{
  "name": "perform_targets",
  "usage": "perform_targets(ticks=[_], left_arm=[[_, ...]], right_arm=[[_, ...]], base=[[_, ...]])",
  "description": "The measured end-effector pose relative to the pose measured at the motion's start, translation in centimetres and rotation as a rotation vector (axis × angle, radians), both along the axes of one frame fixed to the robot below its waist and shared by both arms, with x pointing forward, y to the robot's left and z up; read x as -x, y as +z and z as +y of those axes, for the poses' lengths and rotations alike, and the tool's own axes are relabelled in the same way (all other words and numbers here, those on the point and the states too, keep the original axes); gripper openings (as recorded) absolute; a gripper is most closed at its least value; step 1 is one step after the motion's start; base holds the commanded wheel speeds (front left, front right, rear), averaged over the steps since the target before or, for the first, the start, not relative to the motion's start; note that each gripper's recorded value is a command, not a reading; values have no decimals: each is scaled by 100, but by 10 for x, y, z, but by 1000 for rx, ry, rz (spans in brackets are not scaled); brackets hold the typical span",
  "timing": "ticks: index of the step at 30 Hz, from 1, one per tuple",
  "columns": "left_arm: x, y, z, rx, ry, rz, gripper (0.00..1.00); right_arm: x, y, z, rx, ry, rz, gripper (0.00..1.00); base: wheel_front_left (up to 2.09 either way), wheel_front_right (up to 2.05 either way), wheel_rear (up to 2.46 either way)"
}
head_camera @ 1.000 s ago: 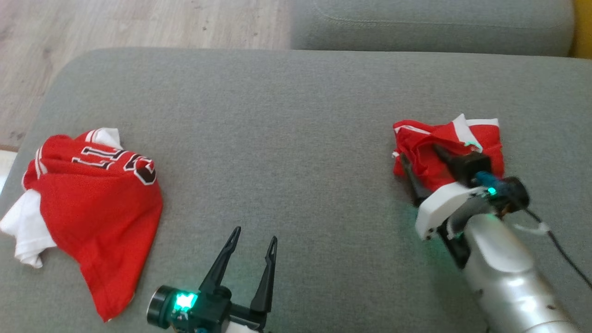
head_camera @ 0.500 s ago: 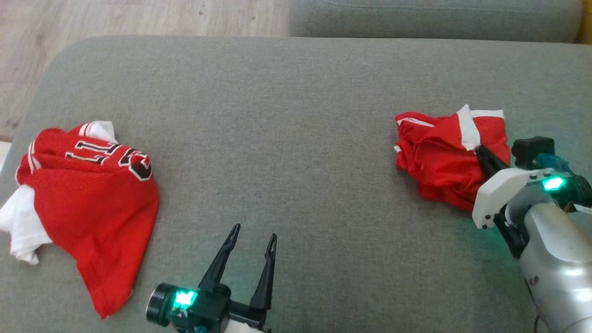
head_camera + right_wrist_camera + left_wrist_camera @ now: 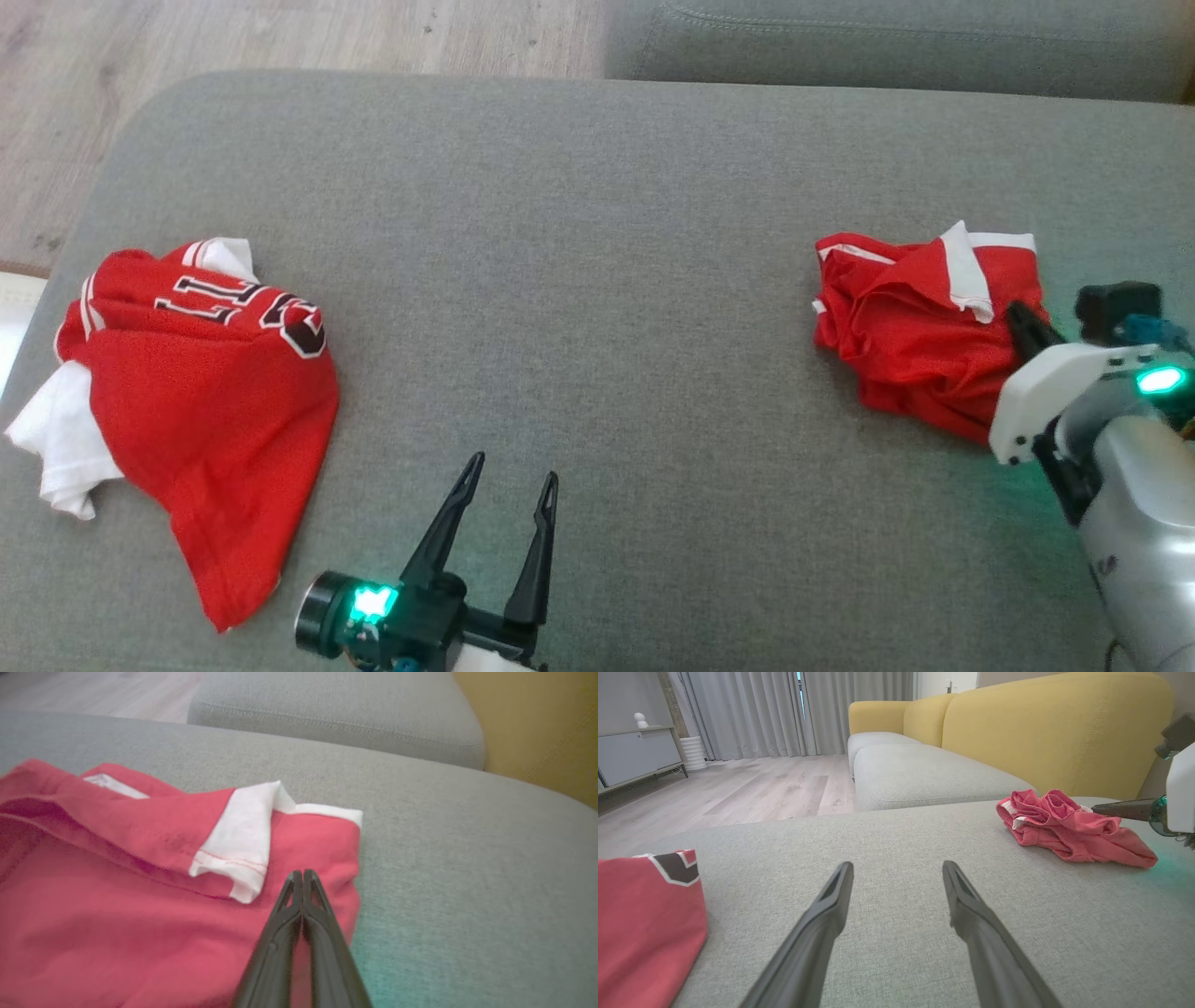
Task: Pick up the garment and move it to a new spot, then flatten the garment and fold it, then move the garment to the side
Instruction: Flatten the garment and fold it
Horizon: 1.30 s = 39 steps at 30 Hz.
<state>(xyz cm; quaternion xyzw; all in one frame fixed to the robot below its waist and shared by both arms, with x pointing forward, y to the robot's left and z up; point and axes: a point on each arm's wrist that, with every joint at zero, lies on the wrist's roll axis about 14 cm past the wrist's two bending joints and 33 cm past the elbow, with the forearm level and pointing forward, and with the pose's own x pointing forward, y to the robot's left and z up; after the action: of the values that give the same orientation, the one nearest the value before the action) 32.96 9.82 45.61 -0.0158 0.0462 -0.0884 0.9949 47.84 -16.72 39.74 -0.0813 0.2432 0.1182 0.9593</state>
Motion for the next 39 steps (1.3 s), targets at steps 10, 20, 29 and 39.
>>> perform_targets(ticks=[10,20,29,39], left_arm=[[3,-6,5,2,20,24,100],[1,-3,13,2,52,13,100],[-1,15,11,4,55,-47,100],[11,21,26,99,138,-52,100]], right_arm=[[2,-12,29,-33,48,42,0],[-28,33,87,-111,168,-123,0],[-14,80,113,-235,223,-295,80],[56,113,41,-338,-3,-500,100]], base=[[0,0,0],[0,0,0],[0,0,0],[0,0,0]])
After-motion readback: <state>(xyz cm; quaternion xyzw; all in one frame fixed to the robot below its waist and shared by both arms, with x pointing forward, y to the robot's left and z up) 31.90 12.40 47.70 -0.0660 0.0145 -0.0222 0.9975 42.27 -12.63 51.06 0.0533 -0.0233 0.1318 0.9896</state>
